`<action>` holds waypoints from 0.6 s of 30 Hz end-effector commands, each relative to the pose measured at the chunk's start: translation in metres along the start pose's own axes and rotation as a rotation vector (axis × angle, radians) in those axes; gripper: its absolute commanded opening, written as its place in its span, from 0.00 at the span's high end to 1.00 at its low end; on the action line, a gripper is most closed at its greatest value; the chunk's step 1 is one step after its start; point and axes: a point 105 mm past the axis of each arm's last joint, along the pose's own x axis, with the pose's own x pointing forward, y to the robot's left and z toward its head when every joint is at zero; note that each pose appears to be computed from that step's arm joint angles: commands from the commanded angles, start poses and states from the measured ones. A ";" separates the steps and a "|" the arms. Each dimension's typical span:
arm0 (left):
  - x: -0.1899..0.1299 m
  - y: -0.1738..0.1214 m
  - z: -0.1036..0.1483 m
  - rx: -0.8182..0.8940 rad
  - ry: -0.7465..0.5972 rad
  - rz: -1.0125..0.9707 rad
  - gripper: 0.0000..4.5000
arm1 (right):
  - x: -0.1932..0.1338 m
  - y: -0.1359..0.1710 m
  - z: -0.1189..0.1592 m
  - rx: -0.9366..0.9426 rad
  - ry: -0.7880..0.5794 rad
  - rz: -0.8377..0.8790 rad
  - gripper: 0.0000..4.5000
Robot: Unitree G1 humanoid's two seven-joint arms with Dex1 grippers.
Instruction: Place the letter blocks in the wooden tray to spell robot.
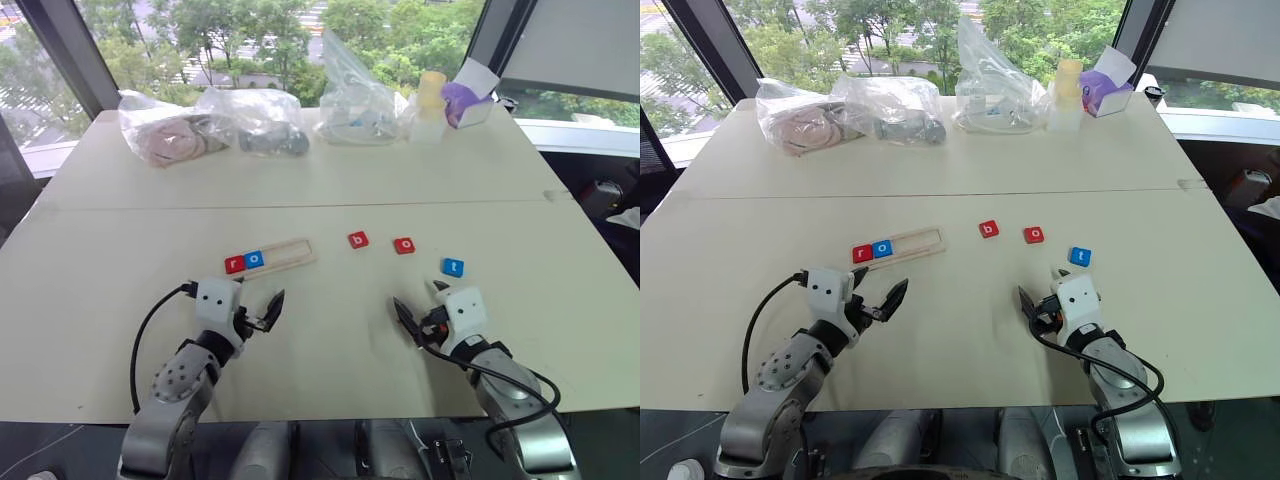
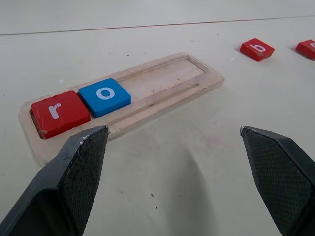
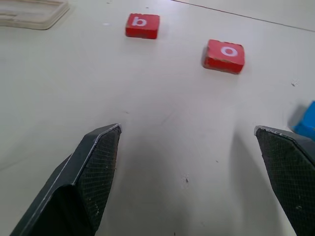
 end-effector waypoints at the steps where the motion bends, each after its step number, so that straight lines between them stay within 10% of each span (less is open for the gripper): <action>1: 0.003 -0.001 0.018 0.024 -0.048 -0.033 0.00 | 0.003 -0.001 0.015 -0.027 -0.054 0.021 0.02; 18: 0.024 0.080 0.068 0.419 0.178 -0.671 0.00 | 0.018 0.021 0.114 -0.334 -0.100 0.755 0.02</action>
